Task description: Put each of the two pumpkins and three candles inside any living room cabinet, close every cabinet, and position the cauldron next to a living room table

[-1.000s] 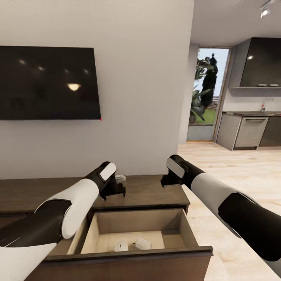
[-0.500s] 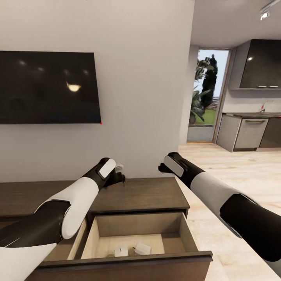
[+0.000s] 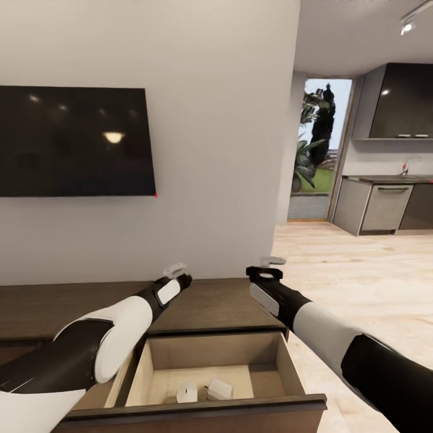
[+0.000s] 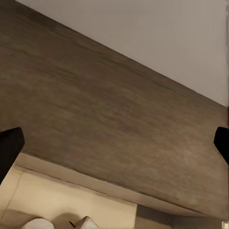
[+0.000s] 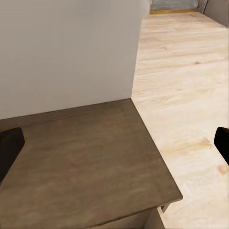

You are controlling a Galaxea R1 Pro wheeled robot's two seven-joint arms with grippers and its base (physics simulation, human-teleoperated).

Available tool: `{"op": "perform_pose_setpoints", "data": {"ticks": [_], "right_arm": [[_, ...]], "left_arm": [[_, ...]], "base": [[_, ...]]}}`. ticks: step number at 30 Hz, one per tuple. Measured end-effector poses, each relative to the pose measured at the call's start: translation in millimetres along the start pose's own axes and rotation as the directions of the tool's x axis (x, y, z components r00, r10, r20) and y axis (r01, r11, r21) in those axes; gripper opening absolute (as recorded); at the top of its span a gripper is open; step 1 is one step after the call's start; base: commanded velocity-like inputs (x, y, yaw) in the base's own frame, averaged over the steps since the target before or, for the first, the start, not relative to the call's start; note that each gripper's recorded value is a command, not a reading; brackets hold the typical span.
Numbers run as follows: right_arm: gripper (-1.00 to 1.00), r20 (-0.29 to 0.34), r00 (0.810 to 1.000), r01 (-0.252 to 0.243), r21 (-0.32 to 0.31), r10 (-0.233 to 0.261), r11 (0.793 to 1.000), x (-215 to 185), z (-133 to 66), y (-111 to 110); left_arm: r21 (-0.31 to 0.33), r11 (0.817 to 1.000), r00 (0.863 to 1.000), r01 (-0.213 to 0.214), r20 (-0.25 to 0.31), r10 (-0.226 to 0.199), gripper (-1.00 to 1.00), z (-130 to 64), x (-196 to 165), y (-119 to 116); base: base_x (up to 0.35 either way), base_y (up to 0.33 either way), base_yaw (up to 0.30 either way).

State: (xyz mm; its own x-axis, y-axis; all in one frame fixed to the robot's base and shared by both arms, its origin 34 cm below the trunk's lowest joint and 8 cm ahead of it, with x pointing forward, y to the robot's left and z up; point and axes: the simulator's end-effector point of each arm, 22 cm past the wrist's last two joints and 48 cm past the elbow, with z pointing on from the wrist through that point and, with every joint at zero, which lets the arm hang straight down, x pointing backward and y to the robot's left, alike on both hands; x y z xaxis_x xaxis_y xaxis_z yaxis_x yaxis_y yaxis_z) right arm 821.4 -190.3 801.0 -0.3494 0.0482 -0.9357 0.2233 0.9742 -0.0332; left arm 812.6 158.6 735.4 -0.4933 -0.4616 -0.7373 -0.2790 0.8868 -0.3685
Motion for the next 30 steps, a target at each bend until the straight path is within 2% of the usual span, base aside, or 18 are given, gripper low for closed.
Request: {"op": "perform_pose_setpoints", "data": {"ticks": [4, 6, 10, 16, 19, 30], "right_arm": [[1.00, 0.034, 0.999, 0.033, -0.009, -0.032, 0.999, 11, -9.4, 16], [1.00, 0.027, 0.998, 0.050, 0.008, -0.050, 0.999, 27, -14.5, 17], [1.00, 0.012, 0.998, 0.057, 0.010, -0.057, 0.998, 35, -19.2, 19], [1.00, 0.027, 0.999, 0.041, 0.006, -0.041, 0.999, 27, -24.4, 23], [1.00, 0.029, 0.999, 0.035, -0.001, -0.035, 0.999, 24, -28.0, 28], [1.00, -0.003, 0.999, 0.039, -0.008, -0.039, 0.999, 28, -37.7, 32]], "left_arm": [[0.003, 1.000, 1.000, -0.001, 0.017, 0.001, 1.00, 0.6, 9, 6], [0.020, 1.000, 1.000, -0.002, -0.009, 0.002, 1.00, 3.2, 40, 15], [0.034, 0.999, 0.999, -0.026, -0.030, 0.027, 1.00, 1.0, 56, 19], [0.030, 0.998, 0.998, -0.059, -0.029, 0.060, 1.00, -3.0, 50, 21], [0.011, 0.998, 0.997, -0.064, -0.037, 0.064, 1.00, -4.0, 51, 33], [-0.005, 0.998, 0.997, -0.065, -0.040, 0.065, 1.00, -12.6, 35, 35]], "base": [[0.000, 0.000, 0.000], [0.000, 0.000, 0.000], [0.000, 0.000, 0.065], [0.000, 0.000, 0.243], [0.000, 0.000, 0.295], [0.000, 0.000, 0.299]]}}
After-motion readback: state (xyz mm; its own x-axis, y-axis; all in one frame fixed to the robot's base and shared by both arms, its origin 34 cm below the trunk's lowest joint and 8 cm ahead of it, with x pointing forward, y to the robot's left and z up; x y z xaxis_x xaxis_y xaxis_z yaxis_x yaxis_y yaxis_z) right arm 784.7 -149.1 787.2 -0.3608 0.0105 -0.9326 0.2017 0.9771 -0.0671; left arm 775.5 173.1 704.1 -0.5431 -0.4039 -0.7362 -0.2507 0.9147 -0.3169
